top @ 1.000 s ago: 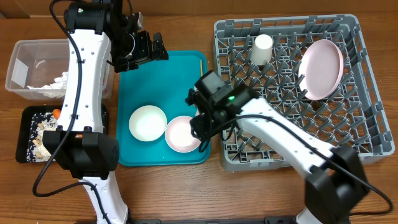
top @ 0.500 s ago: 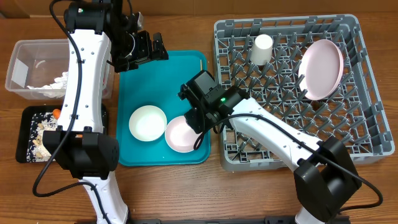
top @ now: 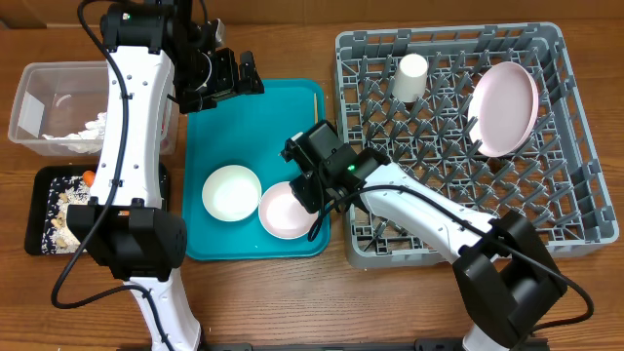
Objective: Sort waste into correct bins and load items into the dishwasher rack
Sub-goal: 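Lower the right gripper onto the pink bowl rim and grasp it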
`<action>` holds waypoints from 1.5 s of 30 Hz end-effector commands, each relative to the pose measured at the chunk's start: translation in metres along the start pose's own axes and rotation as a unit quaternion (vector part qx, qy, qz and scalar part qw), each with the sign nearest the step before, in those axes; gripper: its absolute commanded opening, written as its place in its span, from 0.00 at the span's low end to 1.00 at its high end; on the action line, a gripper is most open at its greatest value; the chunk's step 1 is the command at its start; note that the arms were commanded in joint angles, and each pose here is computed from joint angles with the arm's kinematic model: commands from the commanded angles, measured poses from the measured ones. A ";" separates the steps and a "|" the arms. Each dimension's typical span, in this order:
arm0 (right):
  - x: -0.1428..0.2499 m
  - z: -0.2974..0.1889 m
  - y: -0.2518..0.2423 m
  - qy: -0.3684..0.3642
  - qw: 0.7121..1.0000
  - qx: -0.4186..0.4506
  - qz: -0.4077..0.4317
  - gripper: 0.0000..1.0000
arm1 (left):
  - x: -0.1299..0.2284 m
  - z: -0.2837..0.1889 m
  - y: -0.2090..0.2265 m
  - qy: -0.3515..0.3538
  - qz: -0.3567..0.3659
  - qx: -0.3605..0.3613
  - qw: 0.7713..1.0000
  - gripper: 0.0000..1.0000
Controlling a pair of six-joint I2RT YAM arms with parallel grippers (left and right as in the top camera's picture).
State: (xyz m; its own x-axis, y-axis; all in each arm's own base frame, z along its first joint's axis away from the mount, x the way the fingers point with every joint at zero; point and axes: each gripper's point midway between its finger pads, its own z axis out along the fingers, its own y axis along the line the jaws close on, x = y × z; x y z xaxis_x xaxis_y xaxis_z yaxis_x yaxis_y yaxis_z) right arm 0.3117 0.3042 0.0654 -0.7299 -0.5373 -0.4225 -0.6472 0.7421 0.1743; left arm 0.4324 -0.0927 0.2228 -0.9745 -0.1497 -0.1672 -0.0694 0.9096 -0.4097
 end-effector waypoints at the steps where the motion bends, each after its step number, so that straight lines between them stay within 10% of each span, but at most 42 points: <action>1: -0.001 0.004 0.000 -0.004 1.000 0.002 -0.006 0.44 | -0.002 -0.017 -0.010 -0.025 0.018 0.006 1.000 1.00; 16: 0.009 0.035 -0.006 0.016 1.000 0.005 -0.003 0.44 | -0.002 -0.017 -0.010 -0.025 0.018 0.006 1.000 1.00; 35: 0.014 0.034 -0.006 0.029 1.000 0.006 -0.001 0.04 | -0.002 -0.017 -0.010 -0.025 0.018 0.006 1.000 1.00; 45: -0.017 0.009 -0.002 -0.005 1.000 0.008 -0.006 0.04 | -0.002 -0.017 -0.010 -0.025 0.018 0.006 1.000 1.00</action>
State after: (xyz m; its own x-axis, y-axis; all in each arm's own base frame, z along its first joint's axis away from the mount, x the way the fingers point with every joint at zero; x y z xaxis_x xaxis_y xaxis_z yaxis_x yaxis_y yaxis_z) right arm 0.3110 0.3050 0.0318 -0.7484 -0.5627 -0.3511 -0.6417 0.7481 0.1689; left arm 0.4324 -0.0927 0.2228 -0.9745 -0.1497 -0.1672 -0.0694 0.9096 -0.4097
